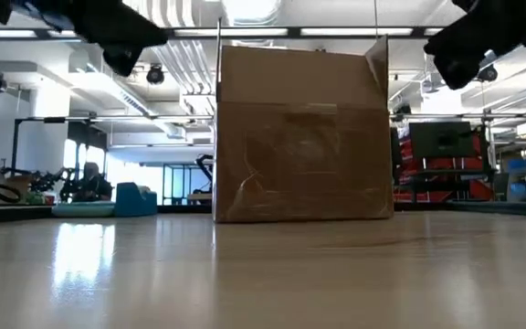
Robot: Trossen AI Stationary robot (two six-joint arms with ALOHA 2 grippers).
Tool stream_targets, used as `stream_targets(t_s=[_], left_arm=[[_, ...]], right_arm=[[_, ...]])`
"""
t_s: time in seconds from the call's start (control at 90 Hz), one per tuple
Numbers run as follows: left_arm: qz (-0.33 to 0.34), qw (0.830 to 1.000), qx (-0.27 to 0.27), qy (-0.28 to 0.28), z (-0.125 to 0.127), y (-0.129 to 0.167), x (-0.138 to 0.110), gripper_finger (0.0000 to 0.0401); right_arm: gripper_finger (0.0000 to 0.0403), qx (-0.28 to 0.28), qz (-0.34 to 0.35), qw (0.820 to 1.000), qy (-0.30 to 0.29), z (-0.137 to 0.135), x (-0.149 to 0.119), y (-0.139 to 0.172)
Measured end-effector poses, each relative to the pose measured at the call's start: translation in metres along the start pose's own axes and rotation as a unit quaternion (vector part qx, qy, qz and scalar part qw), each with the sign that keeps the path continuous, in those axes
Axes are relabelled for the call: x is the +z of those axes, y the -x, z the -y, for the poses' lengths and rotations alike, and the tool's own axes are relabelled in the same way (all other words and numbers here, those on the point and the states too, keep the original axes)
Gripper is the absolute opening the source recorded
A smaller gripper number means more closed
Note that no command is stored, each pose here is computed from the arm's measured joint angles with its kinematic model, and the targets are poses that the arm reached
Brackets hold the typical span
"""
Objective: Wrap mug
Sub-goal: Adjust the cardboard box
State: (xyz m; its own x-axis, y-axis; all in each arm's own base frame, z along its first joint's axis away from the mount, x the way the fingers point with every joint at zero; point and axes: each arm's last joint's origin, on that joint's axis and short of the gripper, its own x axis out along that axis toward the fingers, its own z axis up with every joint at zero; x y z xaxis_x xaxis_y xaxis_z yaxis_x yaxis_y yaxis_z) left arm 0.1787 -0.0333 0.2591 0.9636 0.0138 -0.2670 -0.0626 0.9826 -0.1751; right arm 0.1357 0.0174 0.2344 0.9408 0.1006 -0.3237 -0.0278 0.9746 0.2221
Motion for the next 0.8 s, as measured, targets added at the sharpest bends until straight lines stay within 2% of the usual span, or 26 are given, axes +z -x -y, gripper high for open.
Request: stream_targets(t_s=[0.078,0.167,0.311,0.411,0.489,0.622,0.8], left_arm=[[0.014,1.000,-0.003,0.021,-0.003,-0.001,-0.011,0.0000],[0.008,1.000,-0.002,0.012,-0.007,-0.003,-0.030,0.0000],[0.042,0.999,-0.010,0.017,-0.013,-0.001,-0.053,0.0004],[0.067,0.998,-0.016,-0.009,-0.017,0.003,-0.067,0.0006],[0.079,0.997,-0.007,0.003,-0.024,0.007,-0.078,0.0005],[0.104,0.994,-0.003,0.028,-0.031,0.016,-0.092,0.0004],[0.131,0.991,-0.023,0.034,-0.032,0.023,-0.093,0.0006]], right_arm=[[0.0046,0.010,-0.005,1.000,0.020,0.000,-0.005,-0.002],[0.0052,0.014,0.000,1.000,0.026,0.003,-0.017,-0.006],[0.0061,0.025,0.050,0.998,0.023,0.008,-0.036,-0.009],[0.0067,0.028,0.082,0.996,0.016,0.012,-0.046,-0.006],[0.0071,0.025,0.107,0.994,0.014,0.015,-0.051,-0.003],[0.0077,0.007,0.128,0.992,0.006,0.019,-0.060,0.001],[0.0083,-0.029,0.135,0.990,0.006,0.023,-0.065,-0.001]])
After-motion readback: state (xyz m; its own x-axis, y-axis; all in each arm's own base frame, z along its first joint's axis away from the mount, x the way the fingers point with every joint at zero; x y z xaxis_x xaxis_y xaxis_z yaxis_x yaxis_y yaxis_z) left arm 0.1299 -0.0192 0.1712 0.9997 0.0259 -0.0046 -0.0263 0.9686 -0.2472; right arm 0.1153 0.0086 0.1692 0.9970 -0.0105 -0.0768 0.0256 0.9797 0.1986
